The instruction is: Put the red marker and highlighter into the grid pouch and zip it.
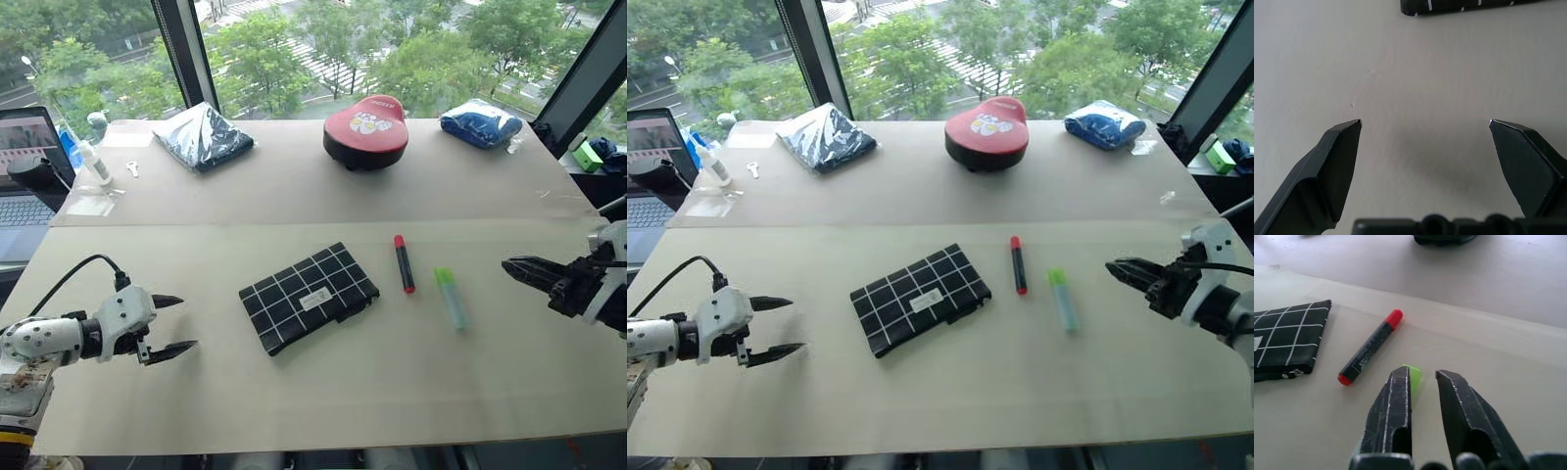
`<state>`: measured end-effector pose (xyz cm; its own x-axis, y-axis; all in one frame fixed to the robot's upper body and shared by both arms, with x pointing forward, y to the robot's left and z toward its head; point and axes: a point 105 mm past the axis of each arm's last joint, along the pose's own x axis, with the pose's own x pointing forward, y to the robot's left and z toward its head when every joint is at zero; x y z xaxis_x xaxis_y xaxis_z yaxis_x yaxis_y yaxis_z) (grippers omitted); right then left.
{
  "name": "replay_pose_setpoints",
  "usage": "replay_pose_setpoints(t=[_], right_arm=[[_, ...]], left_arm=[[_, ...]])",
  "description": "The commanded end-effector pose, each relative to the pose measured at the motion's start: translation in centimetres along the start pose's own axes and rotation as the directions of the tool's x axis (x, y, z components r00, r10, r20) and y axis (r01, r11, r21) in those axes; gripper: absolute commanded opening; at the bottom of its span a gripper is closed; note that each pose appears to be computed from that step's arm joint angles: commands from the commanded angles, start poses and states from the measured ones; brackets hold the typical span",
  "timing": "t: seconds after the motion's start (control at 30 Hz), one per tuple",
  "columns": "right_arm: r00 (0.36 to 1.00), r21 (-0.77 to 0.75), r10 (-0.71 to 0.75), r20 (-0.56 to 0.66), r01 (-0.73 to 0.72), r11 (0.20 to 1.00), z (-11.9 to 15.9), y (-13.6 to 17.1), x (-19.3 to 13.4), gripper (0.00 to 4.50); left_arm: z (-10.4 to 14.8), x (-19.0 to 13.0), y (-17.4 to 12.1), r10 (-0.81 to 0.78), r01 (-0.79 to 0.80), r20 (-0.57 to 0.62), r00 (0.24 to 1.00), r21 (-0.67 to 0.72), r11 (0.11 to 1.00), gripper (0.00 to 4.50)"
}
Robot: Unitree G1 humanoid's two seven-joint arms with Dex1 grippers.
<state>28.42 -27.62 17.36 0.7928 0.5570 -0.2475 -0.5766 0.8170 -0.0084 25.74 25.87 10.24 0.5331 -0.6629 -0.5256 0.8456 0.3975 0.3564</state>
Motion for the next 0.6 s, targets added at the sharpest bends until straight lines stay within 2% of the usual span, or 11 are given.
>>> replay_pose_setpoints(t=[0.03,0.07,0.17,0.27,0.37,0.6], right_arm=[[0.989,-0.056,0.147,0.018,-0.146,0.988,1.6,3.1,2.1,0.05],[0.984,-0.058,0.179,0.017,-0.178,0.982,1.7,3.7,2.6,0.05],[0.961,-0.123,0.274,-0.046,-0.278,0.953,0.0,7.3,8.0,0.05],[0.945,-0.183,0.303,-0.121,-0.322,0.929,-1.7,9.3,11.2,0.05],[0.931,-0.213,0.340,-0.133,-0.362,0.908,-2.0,10.4,12.4,0.05],[0.920,-0.270,0.316,-0.231,-0.373,0.888,-4.2,9.7,13.3,0.05]], left_arm=[[2.3,0.8,-0.4,-0.070,0.063,0.044,0.997,0.134,0.989,4.50],[2.5,1.0,-0.7,-0.090,0.082,0.045,0.995,0.151,0.985,4.50],[3.1,2.7,-3.3,-0.239,0.224,0.024,0.971,0.266,0.937,4.50],[3.7,4.1,-4.2,-0.273,0.246,0.035,0.961,0.338,0.909,4.50],[4.1,5.3,-4.5,-0.267,0.224,0.057,0.962,0.390,0.893,4.50],[5.5,6.5,-5.5,-0.267,0.198,0.114,0.957,0.415,0.888,4.50]])
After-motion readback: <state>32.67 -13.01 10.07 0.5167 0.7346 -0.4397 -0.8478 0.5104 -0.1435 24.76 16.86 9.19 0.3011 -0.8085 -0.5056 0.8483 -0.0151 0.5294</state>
